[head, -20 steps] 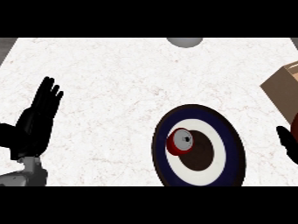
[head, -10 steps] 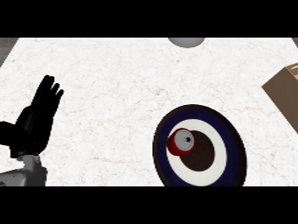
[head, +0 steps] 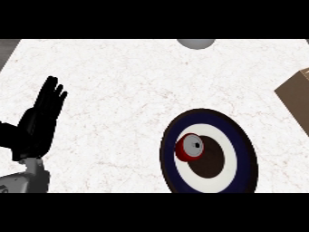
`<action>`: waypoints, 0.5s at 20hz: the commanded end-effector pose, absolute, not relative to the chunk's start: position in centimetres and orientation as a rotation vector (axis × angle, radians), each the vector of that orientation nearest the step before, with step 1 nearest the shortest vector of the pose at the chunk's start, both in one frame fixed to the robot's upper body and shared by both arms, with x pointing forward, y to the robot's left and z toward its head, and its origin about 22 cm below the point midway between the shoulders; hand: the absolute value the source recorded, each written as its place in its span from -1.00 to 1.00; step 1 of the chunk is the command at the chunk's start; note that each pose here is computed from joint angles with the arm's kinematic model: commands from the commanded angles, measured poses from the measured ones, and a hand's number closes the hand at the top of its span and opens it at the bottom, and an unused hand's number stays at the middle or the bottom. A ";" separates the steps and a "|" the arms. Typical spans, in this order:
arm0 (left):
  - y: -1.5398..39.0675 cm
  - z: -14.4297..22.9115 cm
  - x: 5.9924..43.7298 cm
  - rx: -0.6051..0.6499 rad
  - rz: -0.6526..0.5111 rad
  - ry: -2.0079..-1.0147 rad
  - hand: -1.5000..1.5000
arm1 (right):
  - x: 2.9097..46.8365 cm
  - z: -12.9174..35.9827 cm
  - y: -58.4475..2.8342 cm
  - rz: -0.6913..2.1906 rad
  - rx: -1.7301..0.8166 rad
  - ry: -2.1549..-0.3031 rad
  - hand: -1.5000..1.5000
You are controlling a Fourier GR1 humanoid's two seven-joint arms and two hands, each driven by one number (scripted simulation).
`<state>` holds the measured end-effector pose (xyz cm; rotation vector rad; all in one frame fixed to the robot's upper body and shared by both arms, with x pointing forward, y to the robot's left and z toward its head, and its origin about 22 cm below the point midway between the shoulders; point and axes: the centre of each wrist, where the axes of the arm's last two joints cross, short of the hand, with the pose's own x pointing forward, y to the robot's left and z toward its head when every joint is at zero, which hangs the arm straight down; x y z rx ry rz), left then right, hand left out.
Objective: Pick the bell pepper from the plate and place it in the cardboard box
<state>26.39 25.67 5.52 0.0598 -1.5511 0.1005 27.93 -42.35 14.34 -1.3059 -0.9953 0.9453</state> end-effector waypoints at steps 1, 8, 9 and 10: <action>25.5 5.6 25.6 0.066 0.096 -1.545 0.00 | 28.7 11.5 -46.2 0.947 -1.203 -0.918 -1.00; 25.6 7.1 26.8 0.074 0.119 -1.550 0.00 | 30.5 12.1 -45.4 0.698 -1.263 -1.389 -1.00; 25.2 6.1 26.3 0.063 0.096 -1.539 0.00 | 31.0 13.4 -45.1 0.632 -1.281 -1.493 -1.00; 26.4 6.1 25.6 0.053 0.105 -1.541 0.00 | 30.1 13.2 -45.9 0.600 -1.283 -1.532 -1.00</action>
